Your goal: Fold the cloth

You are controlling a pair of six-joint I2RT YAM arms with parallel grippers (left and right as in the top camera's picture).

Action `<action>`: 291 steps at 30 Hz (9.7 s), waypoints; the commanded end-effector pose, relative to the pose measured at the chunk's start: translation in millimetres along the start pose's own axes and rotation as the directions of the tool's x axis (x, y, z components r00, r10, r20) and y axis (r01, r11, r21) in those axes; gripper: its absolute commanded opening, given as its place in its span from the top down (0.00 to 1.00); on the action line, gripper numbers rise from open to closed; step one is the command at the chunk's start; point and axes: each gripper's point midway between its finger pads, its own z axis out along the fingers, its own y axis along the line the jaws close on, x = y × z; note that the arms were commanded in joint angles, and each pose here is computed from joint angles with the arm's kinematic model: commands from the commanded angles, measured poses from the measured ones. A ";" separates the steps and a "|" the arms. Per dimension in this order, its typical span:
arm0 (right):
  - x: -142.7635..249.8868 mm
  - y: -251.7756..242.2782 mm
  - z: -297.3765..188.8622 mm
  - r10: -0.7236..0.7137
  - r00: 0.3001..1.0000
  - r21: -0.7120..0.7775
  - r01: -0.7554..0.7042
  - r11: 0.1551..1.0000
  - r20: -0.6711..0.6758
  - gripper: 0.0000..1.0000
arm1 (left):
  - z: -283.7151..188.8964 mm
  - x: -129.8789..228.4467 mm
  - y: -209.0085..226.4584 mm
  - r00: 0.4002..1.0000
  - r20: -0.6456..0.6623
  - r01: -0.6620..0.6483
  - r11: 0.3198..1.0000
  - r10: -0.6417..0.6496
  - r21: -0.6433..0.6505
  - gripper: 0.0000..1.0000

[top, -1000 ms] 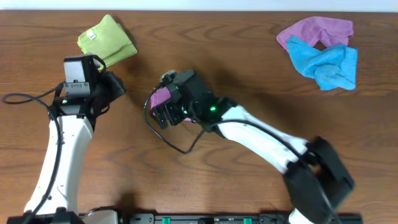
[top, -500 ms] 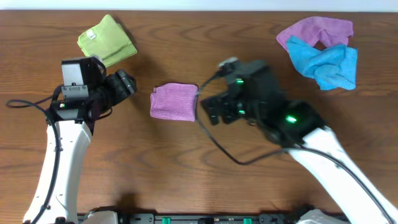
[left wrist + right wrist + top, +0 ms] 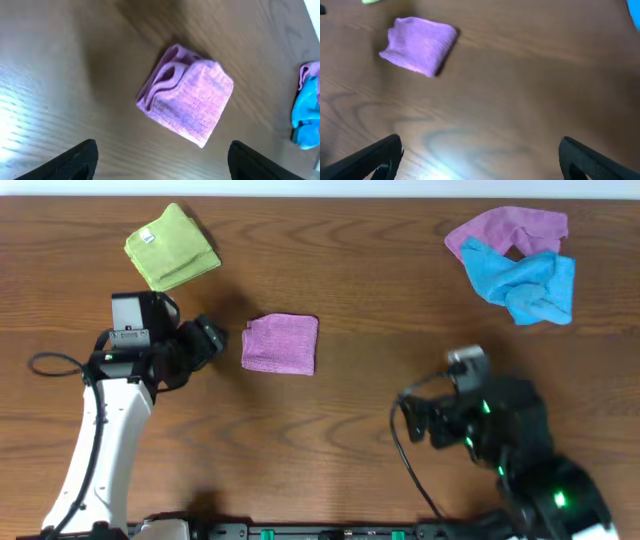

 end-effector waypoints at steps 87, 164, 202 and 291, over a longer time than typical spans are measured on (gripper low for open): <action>29.2 -13.2 -21.6 0.191 0.979 -0.005 -0.191 0.982 0.075 0.01 | 18.3 -157.4 -161.1 0.941 0.328 -0.011 0.960 -0.084 0.280 0.94; 29.2 -13.2 -21.6 0.191 0.979 -0.005 -0.191 0.982 0.075 0.01 | 97.1 -272.0 0.4 0.924 0.383 0.059 0.983 0.012 -0.176 0.94; 29.2 -13.2 -21.6 0.191 0.979 -0.005 -0.191 0.982 0.075 0.01 | 80.2 -269.9 52.7 0.937 0.344 0.064 0.934 0.065 -0.352 0.50; 29.2 -13.2 -21.6 0.191 0.979 -0.005 -0.191 0.982 0.075 0.01 | -90.2 22.6 -2.3 0.814 0.273 -0.504 0.857 0.513 -0.108 0.05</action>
